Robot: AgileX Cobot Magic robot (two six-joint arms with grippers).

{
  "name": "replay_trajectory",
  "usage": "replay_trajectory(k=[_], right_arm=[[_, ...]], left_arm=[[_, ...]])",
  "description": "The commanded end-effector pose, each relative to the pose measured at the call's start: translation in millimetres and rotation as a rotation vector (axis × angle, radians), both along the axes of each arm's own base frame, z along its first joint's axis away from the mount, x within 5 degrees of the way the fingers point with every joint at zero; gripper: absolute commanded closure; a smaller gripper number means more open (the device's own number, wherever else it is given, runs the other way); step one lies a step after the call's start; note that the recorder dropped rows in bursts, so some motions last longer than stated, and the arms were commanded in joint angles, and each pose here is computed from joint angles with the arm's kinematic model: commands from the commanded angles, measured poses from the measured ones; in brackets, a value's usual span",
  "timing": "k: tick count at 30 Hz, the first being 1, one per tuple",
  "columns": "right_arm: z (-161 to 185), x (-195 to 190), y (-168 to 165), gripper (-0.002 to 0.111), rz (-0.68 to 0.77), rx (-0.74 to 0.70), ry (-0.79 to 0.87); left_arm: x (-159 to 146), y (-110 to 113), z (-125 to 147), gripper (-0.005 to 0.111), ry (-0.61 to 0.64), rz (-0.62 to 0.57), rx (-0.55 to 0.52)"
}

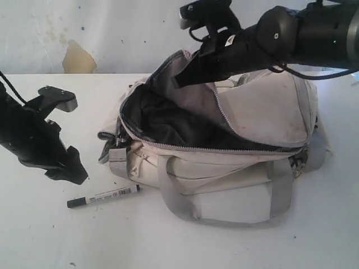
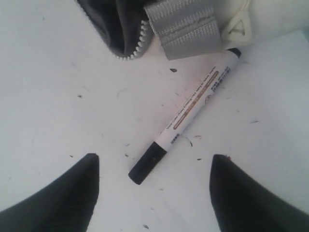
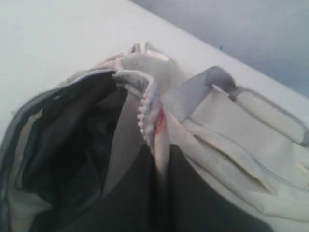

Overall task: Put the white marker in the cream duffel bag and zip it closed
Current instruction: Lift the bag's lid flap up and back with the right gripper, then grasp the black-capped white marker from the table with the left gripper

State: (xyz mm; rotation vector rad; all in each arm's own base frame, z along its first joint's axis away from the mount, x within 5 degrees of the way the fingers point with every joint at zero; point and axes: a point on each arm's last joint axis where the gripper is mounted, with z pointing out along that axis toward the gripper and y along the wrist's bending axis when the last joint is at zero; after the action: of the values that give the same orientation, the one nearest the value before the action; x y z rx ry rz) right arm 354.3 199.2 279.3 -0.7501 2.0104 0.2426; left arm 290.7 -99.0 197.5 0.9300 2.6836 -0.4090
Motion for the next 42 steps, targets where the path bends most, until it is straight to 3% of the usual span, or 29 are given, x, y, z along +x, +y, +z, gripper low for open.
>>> replay_trajectory(k=[1, 10, 16, 19, 25, 30, 42], right_arm=[[33, 9, -13, 0.108, -0.057, 0.071, -0.145], [61, 26, -28, 0.108, -0.106, 0.107, -0.22], [64, 29, -34, 0.108, -0.119, 0.104, -0.21], [63, 30, -34, 0.108, -0.119, 0.101, -0.203], [63, 30, -34, 0.108, -0.118, 0.1, -0.2], [63, 30, -34, 0.108, -0.118, 0.1, -0.2], [63, 30, -34, 0.108, -0.118, 0.1, -0.2]], left_arm=[[1, -8, -12, 0.03, 0.009, -0.059, 0.002], [7, -21, -37, 0.029, 0.025, -0.147, -0.032], [13, -21, -58, 0.033, 0.044, -0.127, -0.009], [13, -21, -68, 0.04, 0.068, -0.147, -0.001], [12, -21, -81, 0.068, 0.108, -0.172, 0.007], [10, -21, -82, 0.105, 0.132, -0.178, 0.001], [7, -22, -69, 0.107, 0.084, -0.289, -0.008]])
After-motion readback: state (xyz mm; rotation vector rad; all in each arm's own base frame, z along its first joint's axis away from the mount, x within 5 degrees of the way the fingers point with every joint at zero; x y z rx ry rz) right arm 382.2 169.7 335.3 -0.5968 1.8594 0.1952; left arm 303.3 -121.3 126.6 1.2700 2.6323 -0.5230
